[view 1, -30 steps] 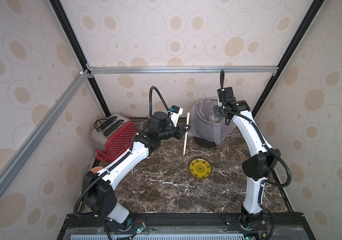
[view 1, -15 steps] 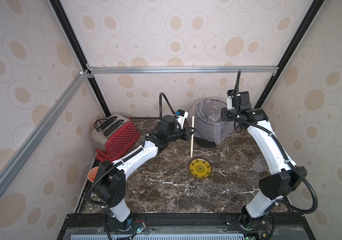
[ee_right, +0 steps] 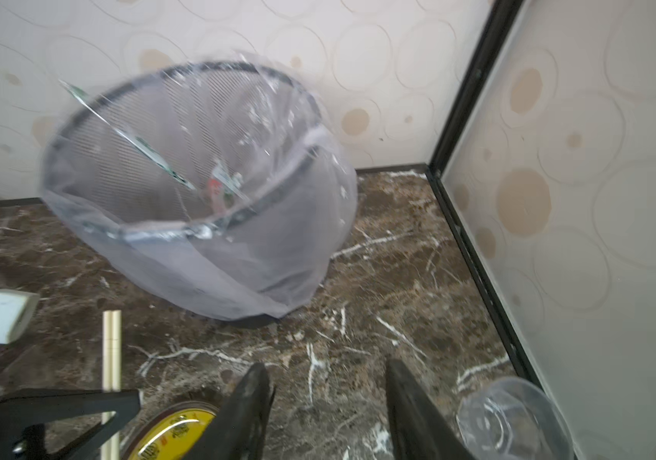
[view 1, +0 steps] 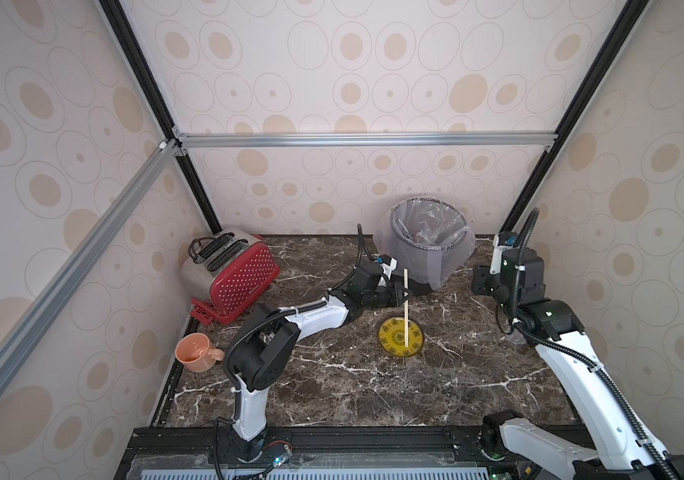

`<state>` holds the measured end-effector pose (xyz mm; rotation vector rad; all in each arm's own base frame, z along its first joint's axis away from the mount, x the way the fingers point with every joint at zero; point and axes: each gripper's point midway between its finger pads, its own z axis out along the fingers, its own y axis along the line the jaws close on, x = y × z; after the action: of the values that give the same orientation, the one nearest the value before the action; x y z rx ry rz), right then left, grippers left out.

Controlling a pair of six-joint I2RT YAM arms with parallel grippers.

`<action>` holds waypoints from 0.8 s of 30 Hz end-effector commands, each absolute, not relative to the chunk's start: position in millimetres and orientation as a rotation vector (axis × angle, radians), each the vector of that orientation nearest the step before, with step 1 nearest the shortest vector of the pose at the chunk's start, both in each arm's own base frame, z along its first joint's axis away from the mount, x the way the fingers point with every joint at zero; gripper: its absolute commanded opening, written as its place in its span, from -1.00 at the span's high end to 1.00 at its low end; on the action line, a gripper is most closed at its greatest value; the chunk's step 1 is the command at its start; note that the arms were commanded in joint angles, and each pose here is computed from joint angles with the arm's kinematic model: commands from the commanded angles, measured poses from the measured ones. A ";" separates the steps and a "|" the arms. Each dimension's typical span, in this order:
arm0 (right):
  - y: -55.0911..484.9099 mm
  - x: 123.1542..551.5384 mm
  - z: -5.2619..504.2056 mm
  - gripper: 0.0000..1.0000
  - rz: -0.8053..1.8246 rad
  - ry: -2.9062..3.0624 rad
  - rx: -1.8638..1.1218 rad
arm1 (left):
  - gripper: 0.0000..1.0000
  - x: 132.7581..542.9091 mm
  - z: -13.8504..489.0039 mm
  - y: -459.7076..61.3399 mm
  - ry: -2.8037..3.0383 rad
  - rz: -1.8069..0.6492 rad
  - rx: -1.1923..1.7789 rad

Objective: Remove the packaging of disposable chopsticks
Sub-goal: Place the disposable chopsticks on the plate.

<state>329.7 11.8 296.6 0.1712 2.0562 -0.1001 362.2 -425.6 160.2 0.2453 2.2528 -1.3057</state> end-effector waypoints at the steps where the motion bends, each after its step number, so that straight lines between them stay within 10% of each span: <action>1: -9.5 318.4 257.7 0.00 -0.181 2.070 0.288 | 1.00 366.9 149.5 -431.2 2.267 -1.312 0.212; 24: -1.0 312.8 193.2 0.03 -0.127 2.151 0.276 | 0.89 348.4 65.6 -430.8 2.490 -1.206 0.196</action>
<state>311.3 -0.4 194.0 0.2605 2.1634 -0.1349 352.3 -427.6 74.7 0.1972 2.4551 -1.2247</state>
